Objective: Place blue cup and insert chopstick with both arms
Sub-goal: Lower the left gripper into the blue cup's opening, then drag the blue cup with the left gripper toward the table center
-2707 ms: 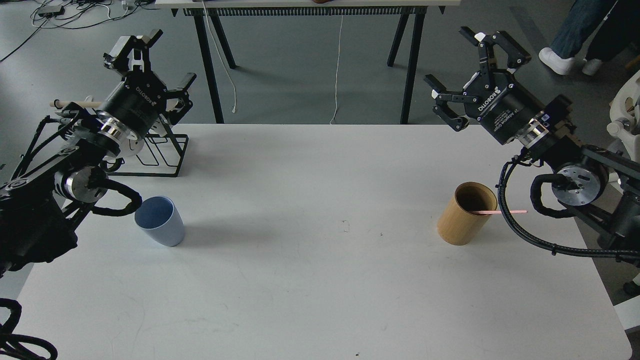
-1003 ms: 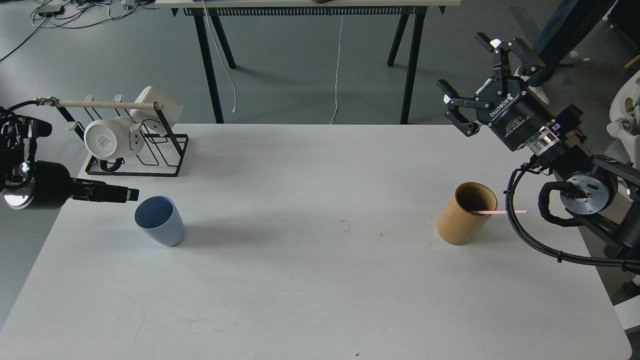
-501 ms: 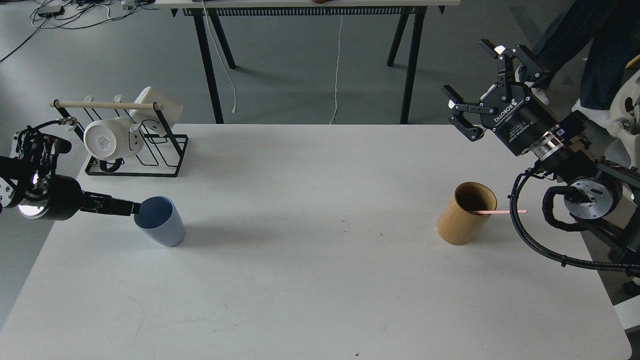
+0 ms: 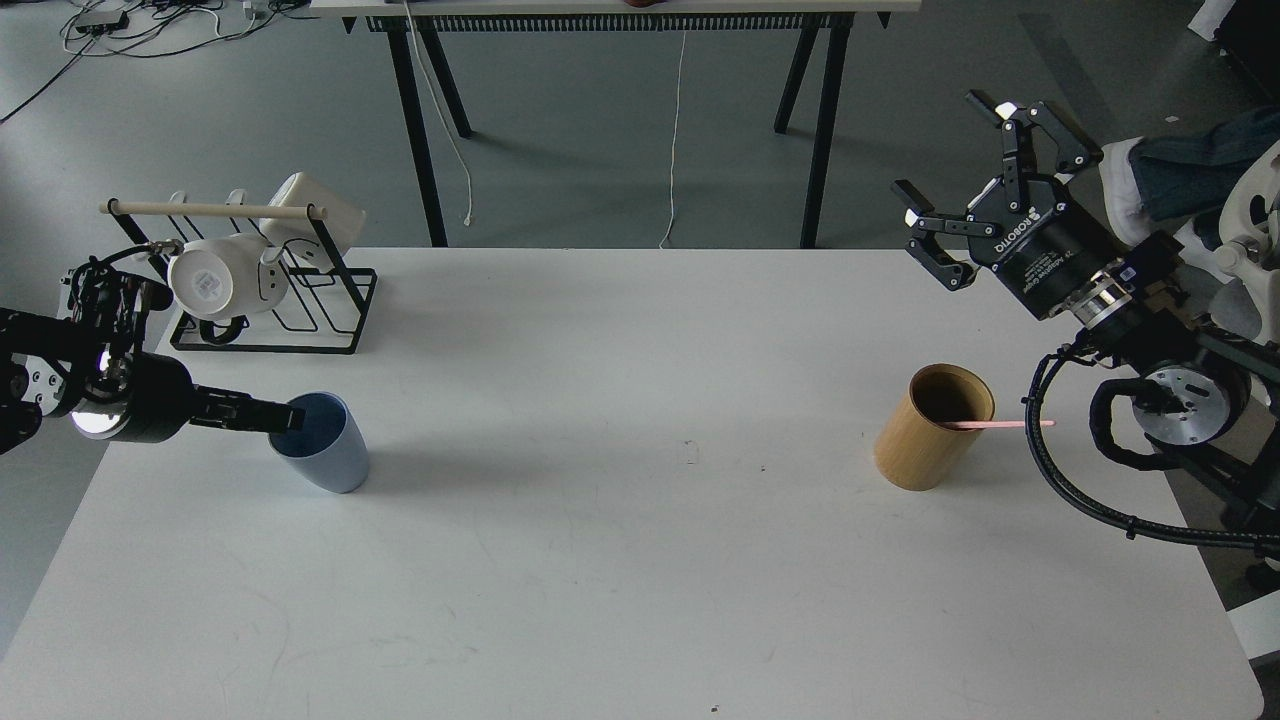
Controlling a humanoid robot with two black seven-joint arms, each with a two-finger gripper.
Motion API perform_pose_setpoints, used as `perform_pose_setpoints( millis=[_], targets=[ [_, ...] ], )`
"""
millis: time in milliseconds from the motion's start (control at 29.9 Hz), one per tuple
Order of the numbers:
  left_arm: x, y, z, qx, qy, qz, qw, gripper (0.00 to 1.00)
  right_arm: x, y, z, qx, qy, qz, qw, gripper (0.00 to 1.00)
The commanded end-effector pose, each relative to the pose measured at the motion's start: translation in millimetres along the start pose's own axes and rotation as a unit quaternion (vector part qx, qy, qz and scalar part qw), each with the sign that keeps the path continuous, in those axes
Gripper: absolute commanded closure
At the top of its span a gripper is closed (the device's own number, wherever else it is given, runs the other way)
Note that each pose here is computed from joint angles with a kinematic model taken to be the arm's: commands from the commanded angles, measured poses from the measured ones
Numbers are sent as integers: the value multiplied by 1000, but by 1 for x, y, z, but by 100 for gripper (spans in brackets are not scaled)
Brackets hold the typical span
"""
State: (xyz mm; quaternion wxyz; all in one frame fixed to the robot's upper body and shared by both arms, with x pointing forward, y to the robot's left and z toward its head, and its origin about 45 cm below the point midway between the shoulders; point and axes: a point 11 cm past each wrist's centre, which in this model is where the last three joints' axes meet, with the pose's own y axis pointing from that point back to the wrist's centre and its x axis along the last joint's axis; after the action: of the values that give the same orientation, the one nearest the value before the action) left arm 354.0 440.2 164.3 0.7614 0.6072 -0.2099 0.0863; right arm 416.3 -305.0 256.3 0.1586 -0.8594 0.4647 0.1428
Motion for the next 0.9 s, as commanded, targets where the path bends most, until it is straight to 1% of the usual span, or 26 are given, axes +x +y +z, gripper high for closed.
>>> perform_pose_setpoints(
  millis=[0,67,100,134,167,234,301,334,368,468,735,769,869],
  targets=[
    [-1,-1,2,-4,1,2,1000,22,2,2,0,-1,1,3,1000,6],
    [-1,-2,2,-6,4,2,1000,26,3,4,2,-2,-1,5,1000,6],
    [-1,-2,3,-7,5,3,1000,29,3,4,2,-2,-1,5,1000,6],
    [0,-2,3,-8,6,3,1000,38,3,4,2,-3,-1,6,1000,6],
    [0,-2,3,-7,4,5,1000,50,3,4,2,-3,-1,6,1000,6],
    [2,-2,4,-8,-2,16,1000,60,3,5,3,-3,-1,6,1000,6],
    [4,-2,4,-8,-6,22,1000,84,4,6,4,-4,-1,8,1000,6],
    [3,-3,4,-8,-6,22,1000,92,4,6,4,-4,-1,8,1000,6],
    [3,-3,4,-8,-6,22,1000,96,4,6,4,-4,-1,8,1000,6],
    [3,-2,4,-9,-5,23,1000,99,6,7,4,-5,0,11,1000,6],
    [0,-2,4,-16,11,30,999,100,11,9,4,-6,2,18,1000,6],
    [4,0,9,-29,19,38,999,100,11,9,4,-6,2,18,1000,6],
    [19,5,43,-89,26,65,994,100,13,9,3,-5,4,21,1000,6]
  ],
)
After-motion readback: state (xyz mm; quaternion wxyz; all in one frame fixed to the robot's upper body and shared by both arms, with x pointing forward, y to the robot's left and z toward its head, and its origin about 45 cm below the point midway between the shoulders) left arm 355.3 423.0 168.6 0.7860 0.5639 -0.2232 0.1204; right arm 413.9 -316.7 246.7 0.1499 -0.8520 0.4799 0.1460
